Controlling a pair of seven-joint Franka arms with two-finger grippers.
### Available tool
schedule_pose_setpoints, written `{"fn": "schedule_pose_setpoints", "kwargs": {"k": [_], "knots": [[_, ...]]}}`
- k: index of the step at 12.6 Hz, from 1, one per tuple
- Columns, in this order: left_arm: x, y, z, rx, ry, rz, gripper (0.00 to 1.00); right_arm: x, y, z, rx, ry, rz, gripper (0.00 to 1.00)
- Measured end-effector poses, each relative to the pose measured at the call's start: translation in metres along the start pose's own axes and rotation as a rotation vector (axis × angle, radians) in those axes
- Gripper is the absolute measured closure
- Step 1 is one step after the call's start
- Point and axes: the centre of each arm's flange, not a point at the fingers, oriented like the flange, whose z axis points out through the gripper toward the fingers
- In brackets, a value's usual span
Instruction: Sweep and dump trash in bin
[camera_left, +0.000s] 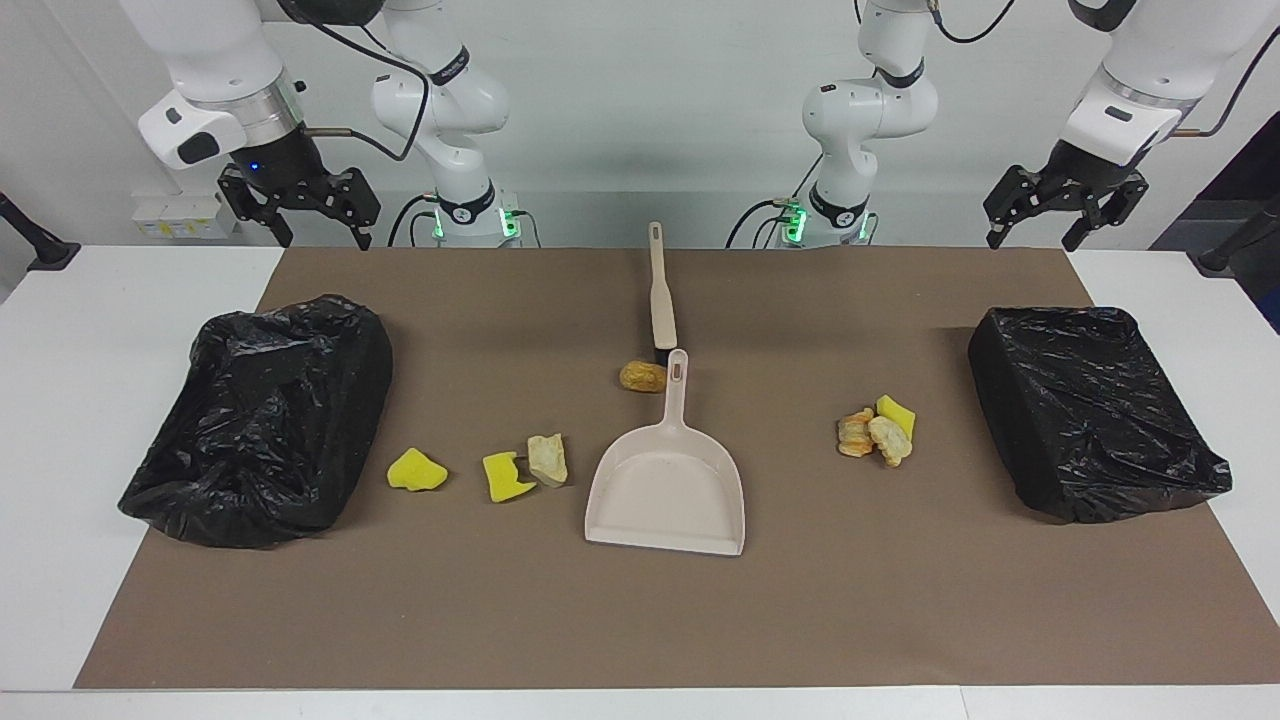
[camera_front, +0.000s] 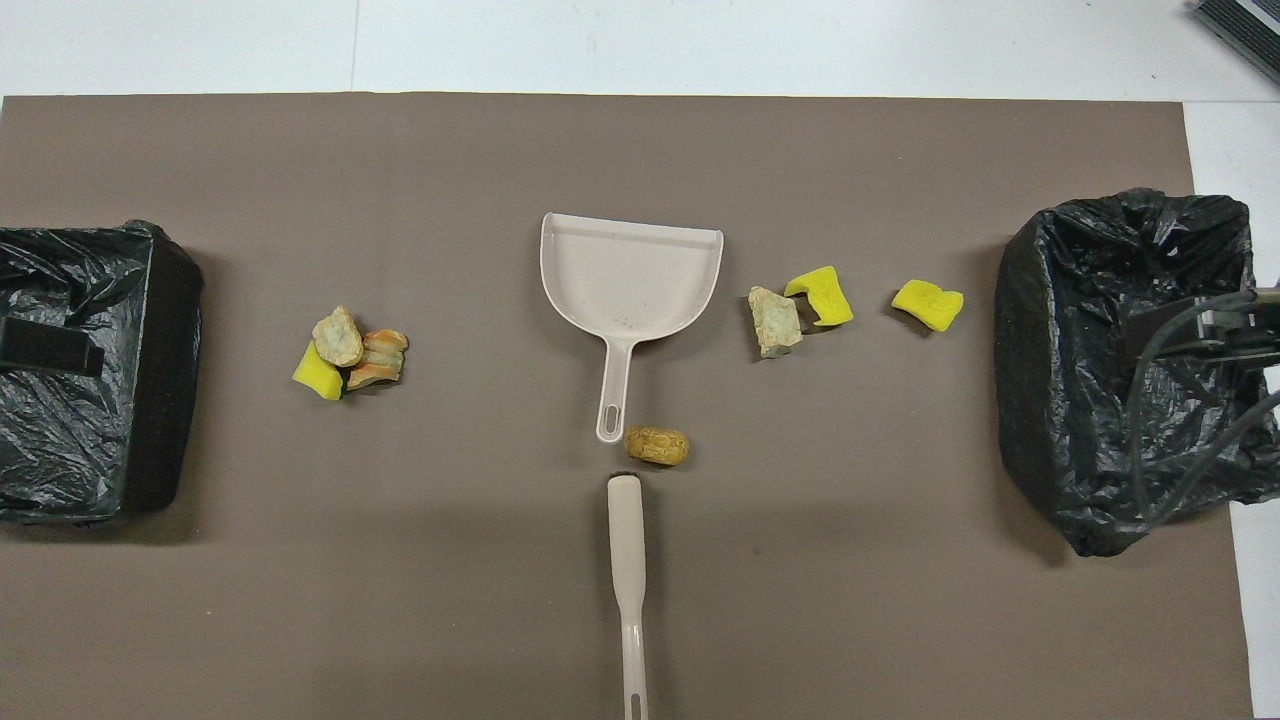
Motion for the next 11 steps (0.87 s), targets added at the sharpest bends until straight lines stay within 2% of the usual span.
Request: {"fn": "schedule_pose_setpoints", "kwargs": {"k": [11], "knots": [[0.0004,0.0015,0.0016,0.000,-0.001,0.003,0.00,0.0001,0.0026,0.0000,0.000,0.000,0.005,0.00]]}}
